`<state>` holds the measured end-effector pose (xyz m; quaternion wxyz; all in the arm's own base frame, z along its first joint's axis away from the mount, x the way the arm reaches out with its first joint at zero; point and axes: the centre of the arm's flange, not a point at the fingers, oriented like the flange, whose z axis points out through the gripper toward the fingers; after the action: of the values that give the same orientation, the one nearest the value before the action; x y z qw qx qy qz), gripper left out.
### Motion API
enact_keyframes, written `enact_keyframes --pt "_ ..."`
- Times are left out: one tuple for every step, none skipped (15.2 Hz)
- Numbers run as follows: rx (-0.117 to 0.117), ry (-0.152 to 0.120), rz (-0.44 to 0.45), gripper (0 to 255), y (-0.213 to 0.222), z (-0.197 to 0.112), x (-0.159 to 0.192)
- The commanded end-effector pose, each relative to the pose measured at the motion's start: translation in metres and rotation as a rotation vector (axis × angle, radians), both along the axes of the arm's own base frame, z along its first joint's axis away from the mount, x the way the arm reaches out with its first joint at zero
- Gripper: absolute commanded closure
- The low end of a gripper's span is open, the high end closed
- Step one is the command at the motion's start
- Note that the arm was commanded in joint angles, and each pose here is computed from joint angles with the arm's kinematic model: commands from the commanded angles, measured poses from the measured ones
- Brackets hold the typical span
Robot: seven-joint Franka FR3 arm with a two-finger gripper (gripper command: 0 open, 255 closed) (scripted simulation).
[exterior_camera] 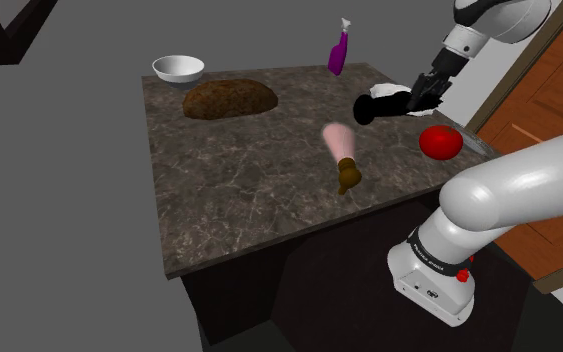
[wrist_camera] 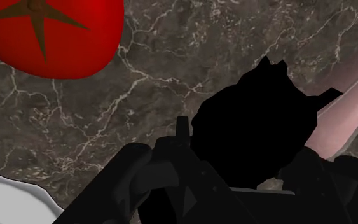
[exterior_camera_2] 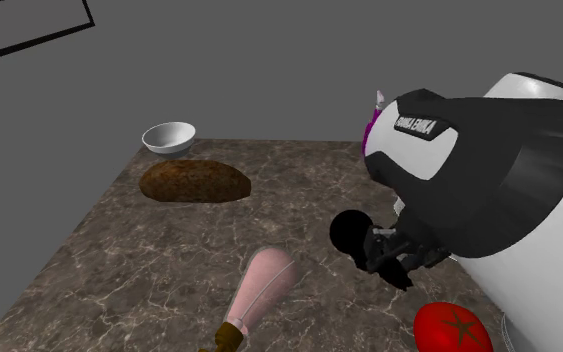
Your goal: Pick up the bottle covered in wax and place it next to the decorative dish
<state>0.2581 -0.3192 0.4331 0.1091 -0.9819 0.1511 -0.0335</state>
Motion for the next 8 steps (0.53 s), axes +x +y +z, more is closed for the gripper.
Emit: enact_keyframes --pt "-0.001 0.000 0.001 255 0.001 -0.012 0.001" --pt "-0.001 0.000 0.001 255 0.001 -0.017 0.001" --pt "-0.001 0.000 0.001 255 0.001 -0.023 0.001" --pt "-0.001 0.000 0.001 255 0.001 -0.028 0.001" --pt "-0.001 0.000 0.001 255 0.001 -0.033 0.001" --pt "-0.001 0.000 0.001 255 0.001 -0.039 0.001" --pt "-0.001 0.000 0.001 255 0.001 -0.044 0.001" --pt "-0.001 0.000 0.001 255 0.001 -0.049 0.001"
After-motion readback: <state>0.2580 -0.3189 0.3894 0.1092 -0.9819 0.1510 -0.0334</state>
